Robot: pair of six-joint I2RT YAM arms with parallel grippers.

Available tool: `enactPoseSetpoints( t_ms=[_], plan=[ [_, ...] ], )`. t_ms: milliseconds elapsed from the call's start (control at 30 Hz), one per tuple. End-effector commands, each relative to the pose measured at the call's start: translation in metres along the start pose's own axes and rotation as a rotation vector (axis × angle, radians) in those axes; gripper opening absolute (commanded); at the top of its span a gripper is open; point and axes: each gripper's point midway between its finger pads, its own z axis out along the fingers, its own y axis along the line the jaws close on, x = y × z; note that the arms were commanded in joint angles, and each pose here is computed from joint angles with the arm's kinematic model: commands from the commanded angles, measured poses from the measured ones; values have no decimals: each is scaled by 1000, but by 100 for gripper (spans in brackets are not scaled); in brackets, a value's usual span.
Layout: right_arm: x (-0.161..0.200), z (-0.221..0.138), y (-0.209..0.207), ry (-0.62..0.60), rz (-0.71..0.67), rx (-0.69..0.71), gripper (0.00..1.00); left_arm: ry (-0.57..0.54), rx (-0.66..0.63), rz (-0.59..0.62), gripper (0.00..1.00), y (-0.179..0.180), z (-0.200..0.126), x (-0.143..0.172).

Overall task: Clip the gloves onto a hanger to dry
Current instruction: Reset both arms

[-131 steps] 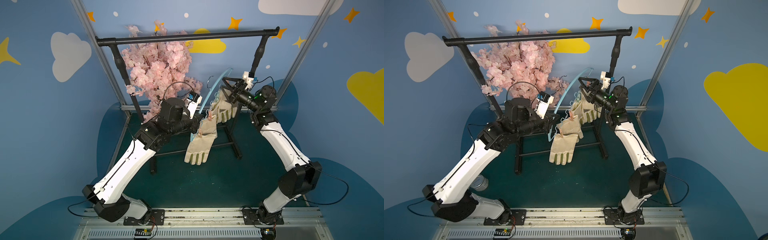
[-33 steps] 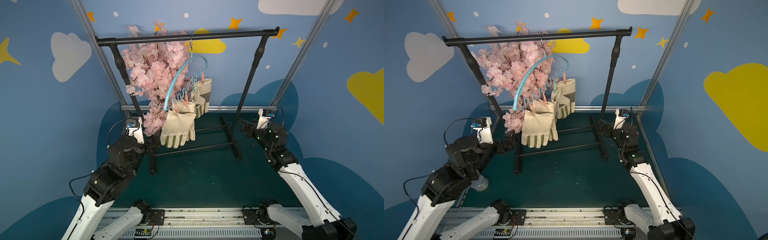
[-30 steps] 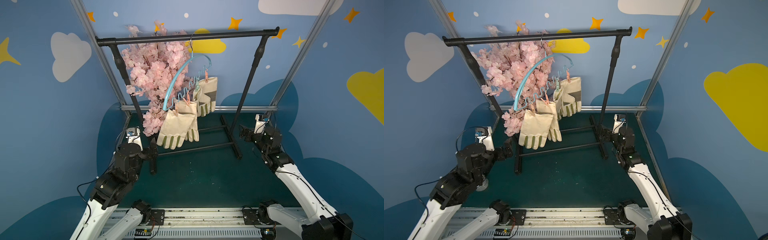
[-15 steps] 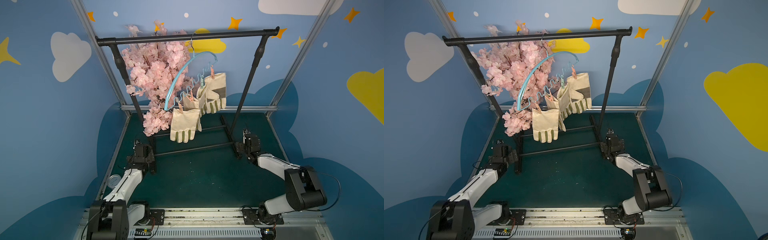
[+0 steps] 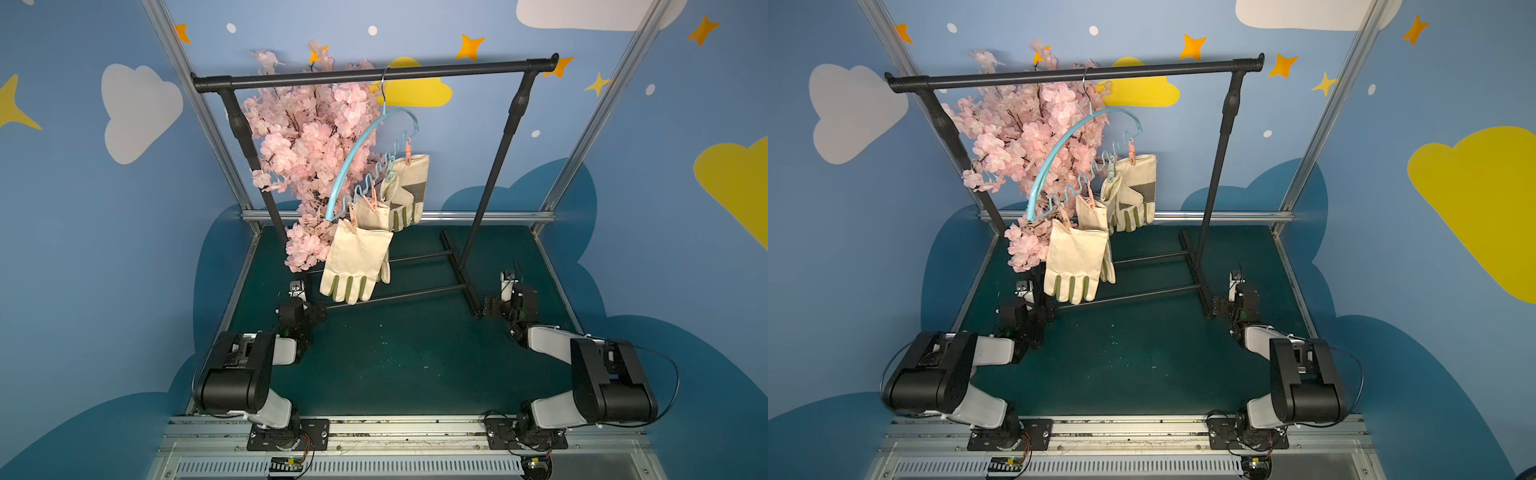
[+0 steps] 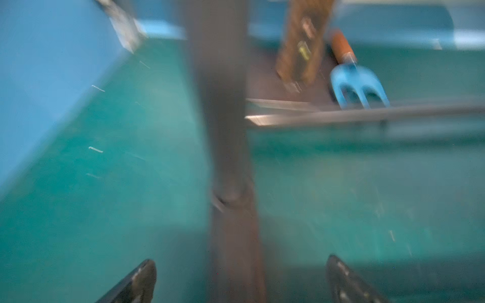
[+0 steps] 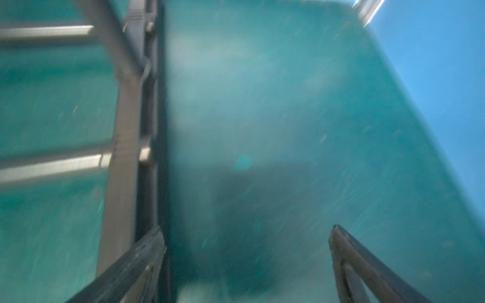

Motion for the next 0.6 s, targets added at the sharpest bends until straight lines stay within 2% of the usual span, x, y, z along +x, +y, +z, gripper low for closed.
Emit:
enactPoseSetpoints(
  t_ms=[0, 33, 100, 567],
  plan=[
    [-36, -6, 14, -209, -13, -81, 97, -107, 14, 19, 100, -4, 2, -37],
    [-36, -4, 13, -186, -11, -74, 97, -75, -6, -5, 100, 1, 3, -35],
    [-33, 0, 8, -103, 0, -49, 97, -89, -9, -6, 100, 2, 3, -36],
    [-33, 2, 5, -105, 11, -41, 97, -86, -12, 10, 100, 0, 2, -36]
  ],
)
